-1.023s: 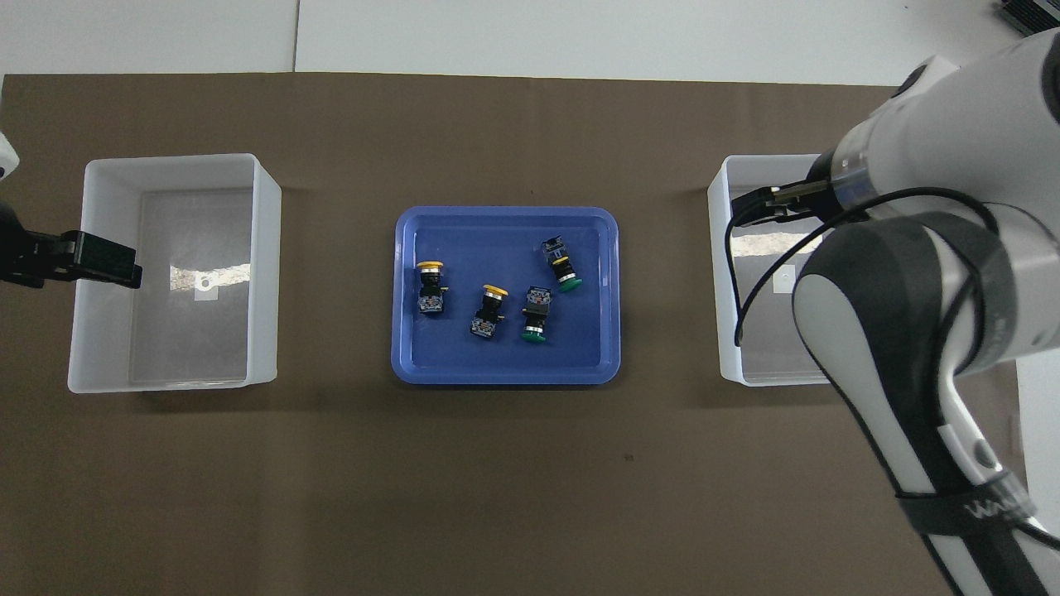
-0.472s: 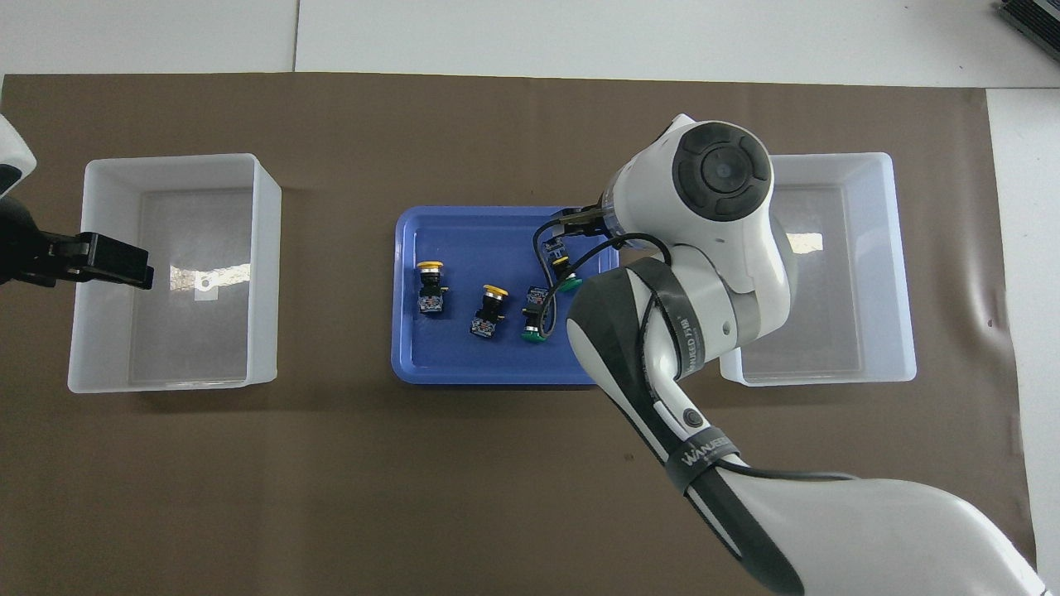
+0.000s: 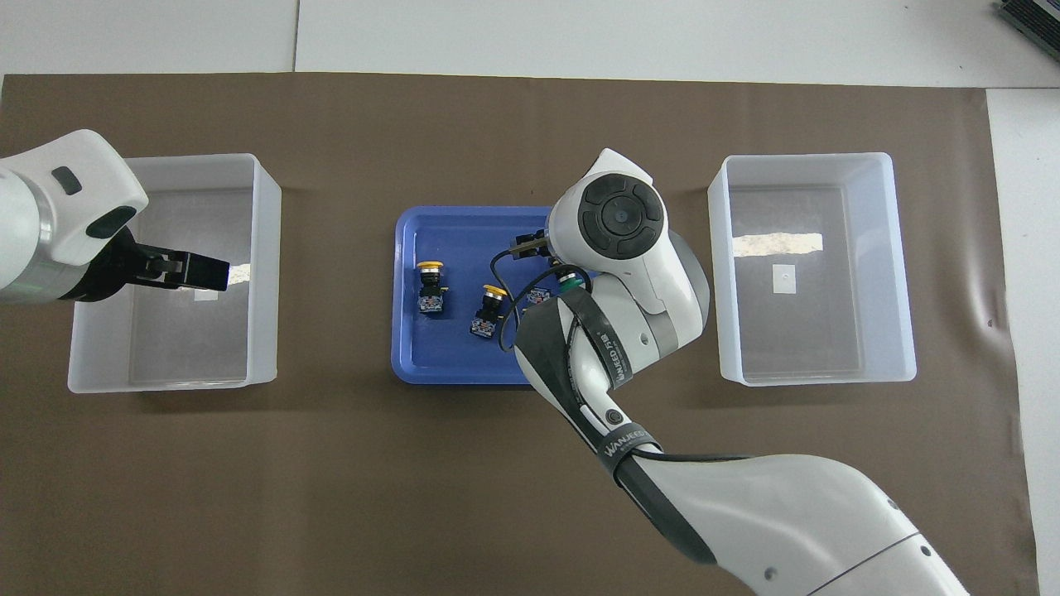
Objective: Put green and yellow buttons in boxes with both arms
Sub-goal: 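Grasp the green button with the right gripper while the left gripper reaches yellow, then carry the green button to its box while the left gripper grasps yellow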
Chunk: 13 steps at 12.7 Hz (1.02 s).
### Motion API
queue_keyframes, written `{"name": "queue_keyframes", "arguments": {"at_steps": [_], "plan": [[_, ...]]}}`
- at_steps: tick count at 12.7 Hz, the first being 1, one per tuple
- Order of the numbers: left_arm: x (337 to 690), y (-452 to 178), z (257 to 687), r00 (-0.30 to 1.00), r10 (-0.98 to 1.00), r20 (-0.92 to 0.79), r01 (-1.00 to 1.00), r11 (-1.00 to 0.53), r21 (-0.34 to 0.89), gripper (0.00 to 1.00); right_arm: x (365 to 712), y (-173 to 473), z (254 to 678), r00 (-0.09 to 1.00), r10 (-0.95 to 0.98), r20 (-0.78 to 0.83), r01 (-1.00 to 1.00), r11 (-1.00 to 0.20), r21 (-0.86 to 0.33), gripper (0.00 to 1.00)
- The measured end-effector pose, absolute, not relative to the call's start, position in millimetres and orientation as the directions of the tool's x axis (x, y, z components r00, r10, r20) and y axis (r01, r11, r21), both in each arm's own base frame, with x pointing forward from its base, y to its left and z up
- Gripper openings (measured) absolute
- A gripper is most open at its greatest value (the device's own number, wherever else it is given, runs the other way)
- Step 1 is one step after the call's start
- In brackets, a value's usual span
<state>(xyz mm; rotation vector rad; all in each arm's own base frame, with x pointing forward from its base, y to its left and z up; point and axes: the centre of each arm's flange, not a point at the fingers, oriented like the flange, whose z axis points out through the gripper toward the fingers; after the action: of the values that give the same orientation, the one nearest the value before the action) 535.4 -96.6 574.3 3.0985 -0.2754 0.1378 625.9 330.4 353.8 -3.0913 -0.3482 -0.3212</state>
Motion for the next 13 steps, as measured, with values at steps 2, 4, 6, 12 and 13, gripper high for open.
{"name": "queue_keyframes", "arguments": {"at_steps": [2,4,6,12,13], "plan": [[537,-109,565,0.980,-0.152,0.127,-0.157,-0.987,0.025,1.00,624,330,340,0.949,0.238,0.207,0.241,-0.970,0.014,1.00],[536,-132,543,0.980,-0.130,0.149,-0.137,-0.990,0.035,1.00,616,332,324,0.947,0.248,0.204,0.250,-0.968,0.015,1.00],[535,-159,514,0.985,-0.104,0.138,-0.111,-0.993,0.044,1.00,612,333,316,0.948,0.253,0.194,0.255,-0.967,0.018,1.00],[542,-233,444,0.987,-0.033,0.154,-0.046,-0.996,0.079,1.00,607,332,308,0.950,0.257,0.180,0.257,-0.966,0.022,0.56],[542,-233,440,0.986,-0.032,0.163,-0.045,-0.996,0.082,1.00,608,332,307,0.948,0.257,0.188,0.258,-0.966,0.020,0.46]]}}
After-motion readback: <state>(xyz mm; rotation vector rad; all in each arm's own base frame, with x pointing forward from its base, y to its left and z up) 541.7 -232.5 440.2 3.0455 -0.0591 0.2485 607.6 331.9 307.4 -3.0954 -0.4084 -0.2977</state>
